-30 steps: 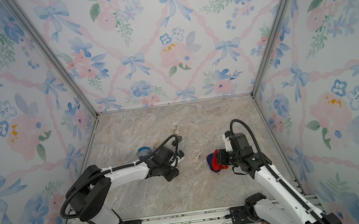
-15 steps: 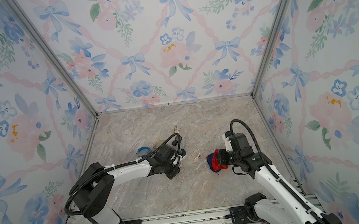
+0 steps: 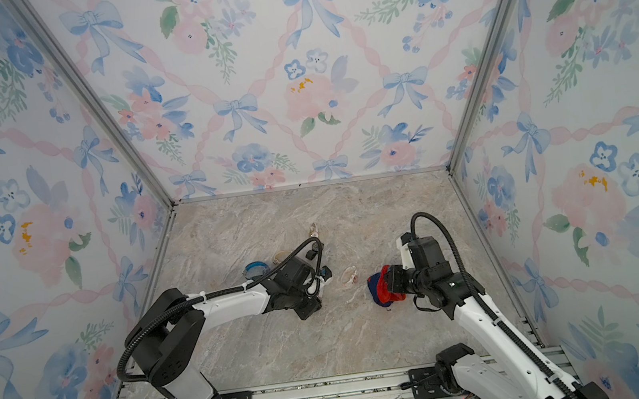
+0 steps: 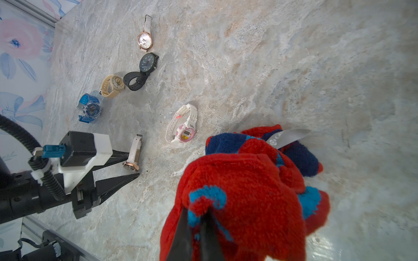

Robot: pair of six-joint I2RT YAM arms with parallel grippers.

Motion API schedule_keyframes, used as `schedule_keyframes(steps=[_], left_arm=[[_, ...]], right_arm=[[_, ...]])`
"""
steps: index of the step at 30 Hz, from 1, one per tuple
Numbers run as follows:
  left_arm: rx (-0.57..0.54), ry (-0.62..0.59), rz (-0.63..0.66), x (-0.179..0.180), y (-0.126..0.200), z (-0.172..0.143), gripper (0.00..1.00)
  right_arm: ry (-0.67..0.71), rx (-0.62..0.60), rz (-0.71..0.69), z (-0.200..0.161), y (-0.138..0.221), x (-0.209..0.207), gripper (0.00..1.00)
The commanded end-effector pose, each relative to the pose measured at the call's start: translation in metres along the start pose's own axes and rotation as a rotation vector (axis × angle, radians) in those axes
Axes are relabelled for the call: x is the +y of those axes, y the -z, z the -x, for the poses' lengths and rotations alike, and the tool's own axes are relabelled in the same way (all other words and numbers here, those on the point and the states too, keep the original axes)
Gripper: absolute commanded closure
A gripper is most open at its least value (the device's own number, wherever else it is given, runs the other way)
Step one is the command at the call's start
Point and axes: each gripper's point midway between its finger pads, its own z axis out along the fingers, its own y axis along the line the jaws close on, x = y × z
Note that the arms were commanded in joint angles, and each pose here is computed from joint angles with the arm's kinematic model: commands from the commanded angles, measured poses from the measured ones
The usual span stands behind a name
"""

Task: Wipe the watch dial
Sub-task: Pick up the watch at the center of the board.

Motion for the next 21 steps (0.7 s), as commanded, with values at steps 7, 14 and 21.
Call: schedule_keyframes(steps=[7, 14, 21], left_arm=[[-0.056, 0.079, -0.072, -0.006, 0.005, 0.029, 0.57], [-0.054, 0.086, -0.082, -0.008, 0.001, 0.032, 0.56], [-0.079, 0.078, -0.06, -0.003, 0.009, 0.038, 0.56]], right_arm=[[0.001, -0.015, 0.009, -0.001, 0.001, 0.002, 1.0], [0.0, -0.014, 0.006, -0.003, 0.0, 0.0, 1.0], [0.004, -0.013, 0.008, -0.003, -0.001, 0.0, 1.0]])
